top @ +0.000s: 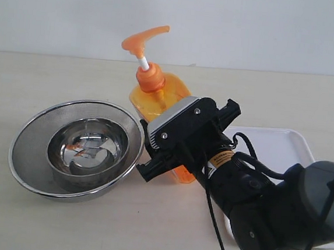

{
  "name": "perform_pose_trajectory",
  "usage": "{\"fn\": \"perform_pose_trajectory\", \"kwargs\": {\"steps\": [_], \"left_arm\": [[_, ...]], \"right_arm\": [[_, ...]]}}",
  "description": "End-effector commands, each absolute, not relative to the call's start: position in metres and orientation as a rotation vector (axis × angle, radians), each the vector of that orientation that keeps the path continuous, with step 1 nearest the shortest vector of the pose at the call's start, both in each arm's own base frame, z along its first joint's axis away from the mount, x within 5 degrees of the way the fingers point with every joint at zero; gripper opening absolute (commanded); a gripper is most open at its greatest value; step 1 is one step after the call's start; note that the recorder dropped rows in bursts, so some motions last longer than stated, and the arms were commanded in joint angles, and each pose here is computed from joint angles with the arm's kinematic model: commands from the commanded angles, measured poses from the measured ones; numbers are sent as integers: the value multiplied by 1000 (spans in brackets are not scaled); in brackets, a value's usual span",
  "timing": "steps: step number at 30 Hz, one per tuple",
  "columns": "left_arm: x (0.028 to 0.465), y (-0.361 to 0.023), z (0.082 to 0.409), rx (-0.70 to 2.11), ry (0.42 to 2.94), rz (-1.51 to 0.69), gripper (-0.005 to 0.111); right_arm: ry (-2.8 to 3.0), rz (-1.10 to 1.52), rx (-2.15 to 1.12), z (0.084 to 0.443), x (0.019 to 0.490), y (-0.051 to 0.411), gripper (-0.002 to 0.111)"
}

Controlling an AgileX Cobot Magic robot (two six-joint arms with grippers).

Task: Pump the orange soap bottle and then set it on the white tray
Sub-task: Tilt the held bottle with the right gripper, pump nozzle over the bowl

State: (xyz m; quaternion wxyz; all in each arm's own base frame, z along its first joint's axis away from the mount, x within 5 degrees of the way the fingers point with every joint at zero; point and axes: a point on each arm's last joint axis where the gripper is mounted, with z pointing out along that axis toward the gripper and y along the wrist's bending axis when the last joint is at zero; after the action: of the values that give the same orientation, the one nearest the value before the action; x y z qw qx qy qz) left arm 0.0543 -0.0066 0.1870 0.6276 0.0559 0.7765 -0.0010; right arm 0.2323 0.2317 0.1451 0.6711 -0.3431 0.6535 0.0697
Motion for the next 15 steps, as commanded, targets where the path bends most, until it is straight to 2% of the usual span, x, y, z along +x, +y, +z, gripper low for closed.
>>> {"fn": "perform_pose_trajectory", "kwargs": {"steps": [1, 7, 9, 11, 15], "left_arm": [[54, -6, 186, 127, 1780, 1, 5], [55, -7, 189, 73, 1753, -46, 5], [55, -10, 191, -108, 1732, -256, 5], [56, -9, 196, -177, 1668, -313, 5], [56, -12, 205, -508, 1535, -698, 5]], "right_arm": [[1451, 156, -788, 150, 232, 233, 0], [1456, 150, -814, 149, 231, 234, 0], [1455, 144, -829, 148, 231, 234, 0], [1451, 131, -844, 148, 231, 234, 0], [1455, 128, -851, 147, 231, 234, 0]]}}
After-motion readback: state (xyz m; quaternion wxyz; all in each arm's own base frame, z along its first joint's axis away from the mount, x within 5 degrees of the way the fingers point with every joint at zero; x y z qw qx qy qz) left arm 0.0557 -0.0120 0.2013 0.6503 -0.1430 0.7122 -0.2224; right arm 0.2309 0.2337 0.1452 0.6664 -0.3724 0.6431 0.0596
